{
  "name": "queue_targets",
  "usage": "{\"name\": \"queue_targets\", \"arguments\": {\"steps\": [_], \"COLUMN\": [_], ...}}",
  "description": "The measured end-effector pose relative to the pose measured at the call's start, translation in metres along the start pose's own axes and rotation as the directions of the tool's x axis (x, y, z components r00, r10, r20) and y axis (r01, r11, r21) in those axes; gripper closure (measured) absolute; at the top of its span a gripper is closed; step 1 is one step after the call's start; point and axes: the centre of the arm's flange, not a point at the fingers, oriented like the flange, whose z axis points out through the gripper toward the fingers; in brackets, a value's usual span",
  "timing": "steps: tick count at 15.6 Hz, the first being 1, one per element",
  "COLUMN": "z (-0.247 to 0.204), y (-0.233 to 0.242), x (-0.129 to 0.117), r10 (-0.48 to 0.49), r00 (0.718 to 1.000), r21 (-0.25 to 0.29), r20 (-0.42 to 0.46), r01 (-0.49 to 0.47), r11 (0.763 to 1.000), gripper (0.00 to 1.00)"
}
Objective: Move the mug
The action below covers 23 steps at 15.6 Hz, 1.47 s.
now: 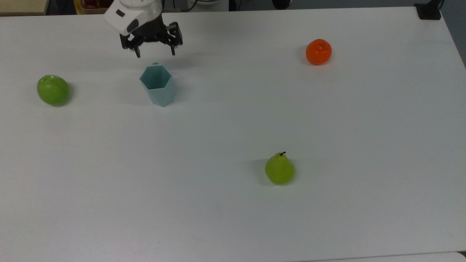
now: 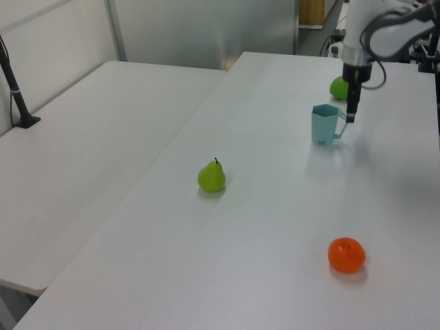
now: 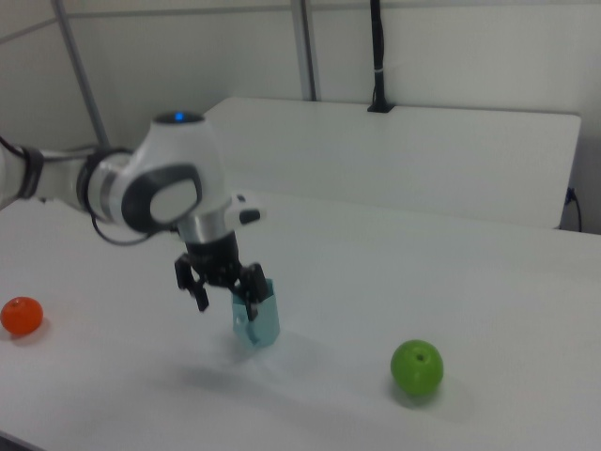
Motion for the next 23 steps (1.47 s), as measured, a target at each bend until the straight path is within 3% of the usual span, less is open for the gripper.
{"name": "queue_targets", "arguments": {"steps": [3,6,11,17,20,23], "z": [-0.071,-0.137,-0.213,-0.231,-0.236,-0.234], "y": [-0.009,-0.028,-0.061,-0.093,-0.090,-0.085], "x": [0.009,0.012,0.019,0.027,0.044,0.053], "r10": [-0.022,-0.032,0.129,0.236,0.243,0.162], "r00": [0.997,0.996,0.992,0.971,0.959,0.966], "r21": [0.019,0.041,0.097,0.114,0.125,0.110], "r20": [0.069,0.079,-0.011,-0.039,-0.148,-0.202], "r01": [0.021,0.029,-0.127,-0.231,-0.226,-0.142], "r11": [1.000,0.999,0.987,0.966,0.966,0.984], "gripper": [0.00,0.00,0.00,0.00,0.00,0.00]}}
